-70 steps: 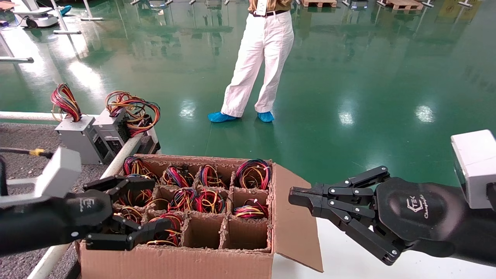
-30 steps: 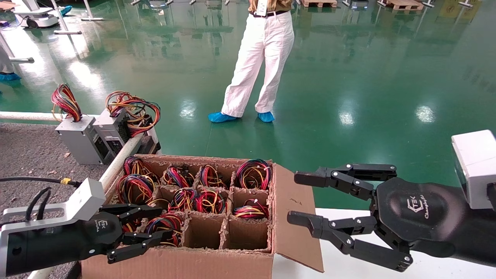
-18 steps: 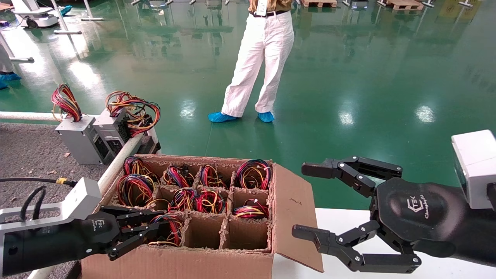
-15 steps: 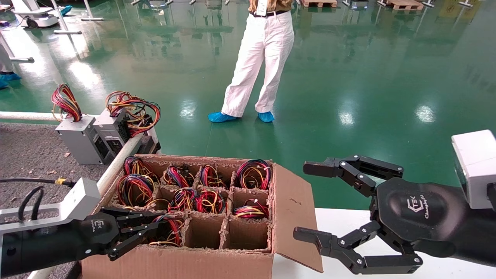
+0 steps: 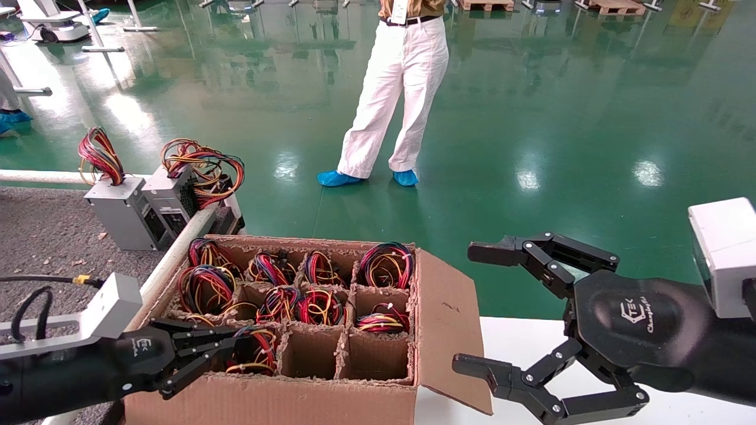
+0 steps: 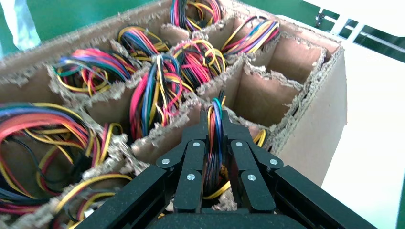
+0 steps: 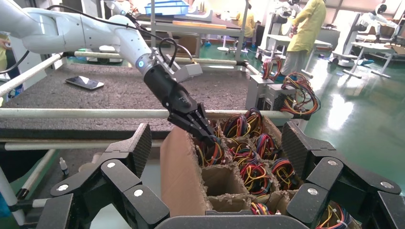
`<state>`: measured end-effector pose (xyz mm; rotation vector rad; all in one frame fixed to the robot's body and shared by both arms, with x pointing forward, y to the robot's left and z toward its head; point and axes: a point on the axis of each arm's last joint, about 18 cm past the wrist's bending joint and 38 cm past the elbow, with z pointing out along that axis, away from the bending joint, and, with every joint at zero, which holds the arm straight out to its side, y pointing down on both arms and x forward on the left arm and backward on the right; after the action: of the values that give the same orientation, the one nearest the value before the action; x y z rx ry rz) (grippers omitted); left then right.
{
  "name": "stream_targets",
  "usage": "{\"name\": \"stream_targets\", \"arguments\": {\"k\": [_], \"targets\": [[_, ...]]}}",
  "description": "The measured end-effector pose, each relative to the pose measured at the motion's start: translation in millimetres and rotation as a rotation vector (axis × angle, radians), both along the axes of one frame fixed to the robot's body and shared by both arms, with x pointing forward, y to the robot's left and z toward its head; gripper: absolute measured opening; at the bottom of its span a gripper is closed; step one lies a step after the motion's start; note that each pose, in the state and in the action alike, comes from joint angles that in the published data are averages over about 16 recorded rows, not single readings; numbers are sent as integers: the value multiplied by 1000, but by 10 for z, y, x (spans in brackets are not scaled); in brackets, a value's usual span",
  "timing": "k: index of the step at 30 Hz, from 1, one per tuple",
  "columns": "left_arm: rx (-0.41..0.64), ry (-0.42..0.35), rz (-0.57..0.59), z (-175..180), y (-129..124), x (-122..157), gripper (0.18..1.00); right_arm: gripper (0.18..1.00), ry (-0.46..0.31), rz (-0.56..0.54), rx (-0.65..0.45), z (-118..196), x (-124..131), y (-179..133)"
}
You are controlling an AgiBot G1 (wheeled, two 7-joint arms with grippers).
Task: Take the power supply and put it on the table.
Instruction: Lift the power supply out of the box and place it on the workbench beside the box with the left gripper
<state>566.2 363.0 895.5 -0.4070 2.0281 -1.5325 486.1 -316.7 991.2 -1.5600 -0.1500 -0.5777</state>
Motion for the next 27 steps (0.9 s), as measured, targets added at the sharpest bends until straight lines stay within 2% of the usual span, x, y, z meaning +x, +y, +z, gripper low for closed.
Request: {"name": "stream_targets", "arguments": {"k": [8, 27], "targets": [[-13, -62, -11, 305, 36, -75, 222, 999, 0, 0, 0, 0, 0, 0], [-93, -168, -7, 1321, 141, -390, 221, 1000, 0, 0, 0, 0, 0, 0]]}}
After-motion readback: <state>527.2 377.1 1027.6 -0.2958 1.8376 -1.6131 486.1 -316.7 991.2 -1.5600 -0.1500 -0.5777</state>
